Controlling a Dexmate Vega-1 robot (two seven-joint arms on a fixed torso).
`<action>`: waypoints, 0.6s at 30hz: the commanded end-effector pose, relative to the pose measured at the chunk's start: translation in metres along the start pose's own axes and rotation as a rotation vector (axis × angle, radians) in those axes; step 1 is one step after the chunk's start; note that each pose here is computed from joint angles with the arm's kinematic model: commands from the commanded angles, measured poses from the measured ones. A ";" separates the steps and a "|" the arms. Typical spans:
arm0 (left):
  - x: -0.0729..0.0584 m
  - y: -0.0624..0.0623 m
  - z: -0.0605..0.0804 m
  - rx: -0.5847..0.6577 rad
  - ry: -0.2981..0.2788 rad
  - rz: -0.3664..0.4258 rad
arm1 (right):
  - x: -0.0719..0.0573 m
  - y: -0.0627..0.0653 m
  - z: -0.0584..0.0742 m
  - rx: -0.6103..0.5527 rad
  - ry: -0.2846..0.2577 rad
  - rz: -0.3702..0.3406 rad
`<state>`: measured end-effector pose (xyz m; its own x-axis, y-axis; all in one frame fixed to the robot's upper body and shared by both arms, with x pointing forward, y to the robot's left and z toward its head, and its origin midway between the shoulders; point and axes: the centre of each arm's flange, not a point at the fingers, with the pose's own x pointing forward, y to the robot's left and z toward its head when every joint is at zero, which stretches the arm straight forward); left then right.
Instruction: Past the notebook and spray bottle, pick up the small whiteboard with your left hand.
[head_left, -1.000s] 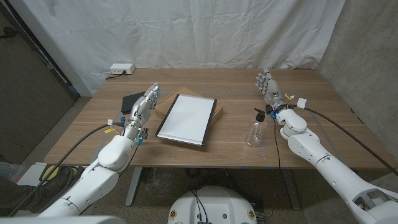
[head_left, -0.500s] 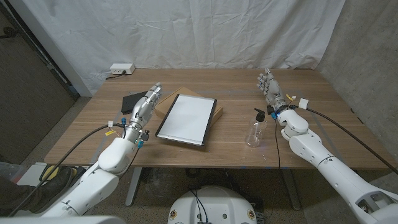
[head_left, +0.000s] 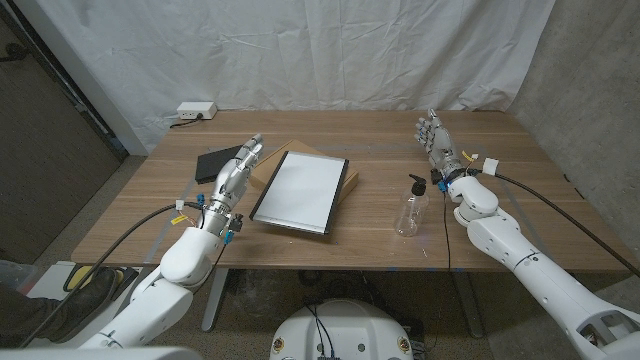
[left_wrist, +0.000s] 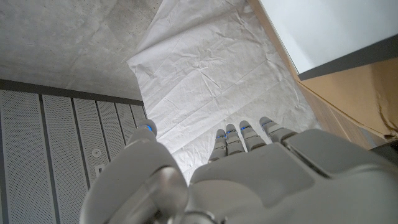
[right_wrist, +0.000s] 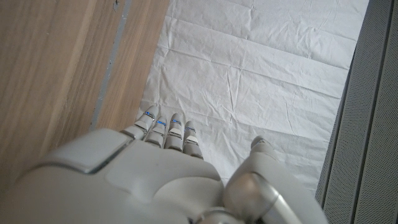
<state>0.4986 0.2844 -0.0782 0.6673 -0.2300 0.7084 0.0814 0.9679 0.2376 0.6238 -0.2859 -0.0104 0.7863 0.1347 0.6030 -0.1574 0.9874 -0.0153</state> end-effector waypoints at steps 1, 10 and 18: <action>-0.008 -0.016 0.005 0.049 -0.012 -0.009 | 0.000 0.002 0.003 0.006 -0.010 0.006; -0.011 -0.018 0.004 0.073 -0.037 -0.033 | 0.002 0.003 0.007 -0.003 -0.015 -0.002; -0.020 -0.020 0.002 0.084 -0.037 -0.036 | 0.005 0.008 0.010 -0.013 -0.028 0.003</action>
<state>0.4875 0.2709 -0.0873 0.6466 -0.2564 0.7184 0.0496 0.9540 0.2958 0.6215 -0.2836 -0.0059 0.7797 0.1342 0.6116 -0.1559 0.9876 -0.0181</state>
